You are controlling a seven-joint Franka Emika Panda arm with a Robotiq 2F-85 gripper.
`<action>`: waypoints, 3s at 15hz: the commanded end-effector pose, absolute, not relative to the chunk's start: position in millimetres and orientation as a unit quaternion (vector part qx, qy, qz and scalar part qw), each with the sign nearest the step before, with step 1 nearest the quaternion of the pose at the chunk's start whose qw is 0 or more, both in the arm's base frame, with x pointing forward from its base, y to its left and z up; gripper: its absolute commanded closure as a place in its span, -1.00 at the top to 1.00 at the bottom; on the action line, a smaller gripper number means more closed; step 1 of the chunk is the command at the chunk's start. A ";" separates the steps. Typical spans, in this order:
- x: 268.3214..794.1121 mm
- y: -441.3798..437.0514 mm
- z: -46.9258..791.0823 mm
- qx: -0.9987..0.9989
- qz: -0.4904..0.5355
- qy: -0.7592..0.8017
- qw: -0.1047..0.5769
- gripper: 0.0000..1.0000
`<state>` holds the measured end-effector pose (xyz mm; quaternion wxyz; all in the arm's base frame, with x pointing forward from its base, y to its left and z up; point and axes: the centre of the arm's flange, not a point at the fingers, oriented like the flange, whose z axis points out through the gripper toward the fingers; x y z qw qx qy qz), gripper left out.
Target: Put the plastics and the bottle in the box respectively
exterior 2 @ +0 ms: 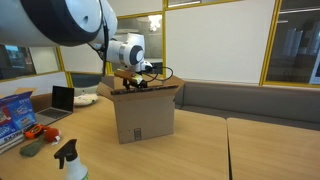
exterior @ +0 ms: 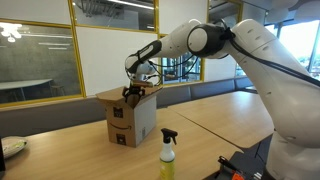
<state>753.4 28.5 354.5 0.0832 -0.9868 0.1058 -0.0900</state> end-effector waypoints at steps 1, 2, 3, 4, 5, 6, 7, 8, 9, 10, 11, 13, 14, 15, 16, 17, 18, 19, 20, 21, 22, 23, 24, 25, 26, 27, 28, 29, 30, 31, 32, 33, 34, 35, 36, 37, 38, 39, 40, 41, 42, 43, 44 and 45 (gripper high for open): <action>721.9 30.7 397.4 -0.985 -0.106 0.112 0.077 1.00; 712.1 32.1 408.9 -0.985 -0.111 0.113 0.076 1.00; 700.9 33.6 419.9 -0.984 -0.116 0.113 0.073 1.00; 689.2 35.6 431.6 -0.984 -0.122 0.114 0.069 1.00; 677.0 38.5 443.8 -0.983 -0.128 0.117 0.063 1.00; 662.9 41.2 456.2 -0.982 -0.133 0.120 0.059 1.00; 648.1 44.6 467.1 -0.982 -0.135 0.123 0.053 1.00; 635.1 47.7 478.2 -0.981 -0.136 0.126 0.049 1.00; 620.4 51.6 487.2 -0.981 -0.137 0.130 0.040 1.00; 604.3 56.5 493.4 -0.982 -0.134 0.130 0.031 1.00; 588.3 60.2 500.6 -0.983 -0.128 0.126 0.026 1.00; 553.4 70.1 504.9 -0.987 -0.115 0.113 0.016 1.00; 535.5 73.0 506.9 -0.988 -0.107 0.108 0.014 1.00; 520.4 77.1 504.9 -0.990 -0.094 0.102 0.011 1.00; 504.8 79.8 503.9 -0.992 -0.082 0.096 0.009 1.00; 491.6 83.1 498.8 -0.993 -0.068 0.092 0.005 1.00; 479.9 85.6 492.9 -0.994 -0.055 0.089 0.001 1.00; 469.3 87.7 487.1 -0.996 -0.040 0.082 -0.001 1.00; 460.1 88.6 478.3 -0.997 -0.024 0.076 -0.002 1.00; 453.2 89.3 469.4 -0.997 -0.012 0.074 -0.006 1.00; 446.2 88.7 460.3 -0.998 0.000 0.070 -0.006 1.00; 441.1 88.1 451.8 -0.998 0.009 0.065 -0.005 1.00; 438.2 88.1 442.5 -0.998 0.019 0.064 -0.004 1.00; 433.9 87.5 431.3 -0.998 0.027 0.061 -0.001 1.00; 431.3 87.0 421.9 -0.998 0.036 0.056 0.003 1.00; 428.3 86.5 411.9 -0.998 0.044 0.050 0.008 1.00; 425.6 85.7 403.4 -0.998 0.051 0.043 0.012 1.00; 424.3 85.6 396.4 -0.997 0.058 0.038 0.017 1.00; 420.3 85.5 389.2 -0.997 0.063 0.030 0.022 1.00; 417.7 86.1 383.3 -0.997 0.069 0.023 0.026 1.00; 415.5 87.1 377.0 -0.997 0.072 0.016 0.031 1.00; 412.7 87.5 372.3 -0.997 0.074 0.009 0.035 1.00; 410.8 88.0 368.5 -0.997 0.074 0.001 0.037 1.00; 408.6 88.5 365.5 -0.997 0.073 -0.008 0.040 1.00; 406.5 90.2 362.8 -0.996 0.071 -0.017 0.044 1.00; 404.5 92.8 359.8 -0.996 0.070 -0.024 0.045 1.00; 402.2 95.9 355.9 -0.996 0.070 -0.033 0.046 1.00; 400.6 98.6 352.3 -0.996 0.070 -0.040 0.048 1.00; 398.8 102.3 348.0 -0.995 0.072 -0.047 0.050 1.00; 397.6 106.3 344.3 -0.995 0.073 -0.053 0.049 1.00; 396.0 110.3 341.3 -0.994 0.074 -0.059 0.049 1.00; 394.6 113.8 338.4 -0.994 0.074 -0.063 0.048 1.00; 392.9 117.2 335.3 -0.994 0.074 -0.067 0.046 1.00; 392.0 120.1 332.7 -0.994 0.073 -0.070 0.044 1.00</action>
